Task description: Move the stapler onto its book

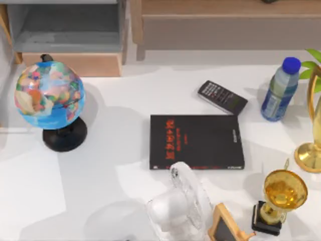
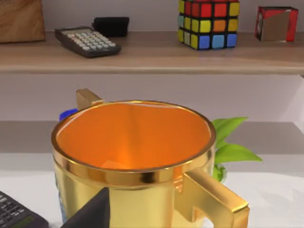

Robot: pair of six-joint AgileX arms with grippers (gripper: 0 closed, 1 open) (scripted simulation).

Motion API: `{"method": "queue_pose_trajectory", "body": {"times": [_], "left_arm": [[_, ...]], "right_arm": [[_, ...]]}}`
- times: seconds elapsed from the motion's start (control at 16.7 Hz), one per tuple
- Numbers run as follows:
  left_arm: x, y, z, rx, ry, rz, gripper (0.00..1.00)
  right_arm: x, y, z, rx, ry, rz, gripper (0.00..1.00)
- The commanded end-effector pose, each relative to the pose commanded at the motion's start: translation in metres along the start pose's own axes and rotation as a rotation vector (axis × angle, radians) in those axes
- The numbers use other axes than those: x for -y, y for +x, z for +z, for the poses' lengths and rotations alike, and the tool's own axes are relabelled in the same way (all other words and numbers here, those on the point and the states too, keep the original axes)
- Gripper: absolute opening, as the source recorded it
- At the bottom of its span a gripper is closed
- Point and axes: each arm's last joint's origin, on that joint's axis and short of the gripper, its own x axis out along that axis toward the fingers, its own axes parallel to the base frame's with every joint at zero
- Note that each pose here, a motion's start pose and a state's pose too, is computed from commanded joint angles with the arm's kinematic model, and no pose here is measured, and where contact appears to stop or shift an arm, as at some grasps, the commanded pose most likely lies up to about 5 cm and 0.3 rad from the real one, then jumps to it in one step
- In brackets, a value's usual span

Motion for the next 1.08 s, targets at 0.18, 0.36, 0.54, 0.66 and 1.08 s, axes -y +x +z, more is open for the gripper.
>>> {"method": "queue_pose_trajectory", "body": {"times": [0.18,0.36,0.54,0.66,1.08], "left_arm": [[0.001,-0.037,-0.016,-0.001,-0.001,0.000,1.00],[0.001,-0.049,-0.021,0.014,0.006,0.006,1.00],[-0.001,-0.022,-0.013,0.005,0.004,0.000,1.00],[-0.001,0.014,-0.004,-0.006,0.002,-0.008,1.00],[0.002,0.078,0.011,0.005,0.003,0.001,1.00]], "right_arm": [[0.000,0.000,0.000,0.000,0.000,0.000,1.00],[0.000,0.000,0.000,0.000,0.000,0.000,1.00],[0.000,0.000,0.000,0.000,0.000,0.000,1.00],[0.000,0.000,0.000,0.000,0.000,0.000,1.00],[0.000,0.000,0.000,0.000,0.000,0.000,1.00]]}}
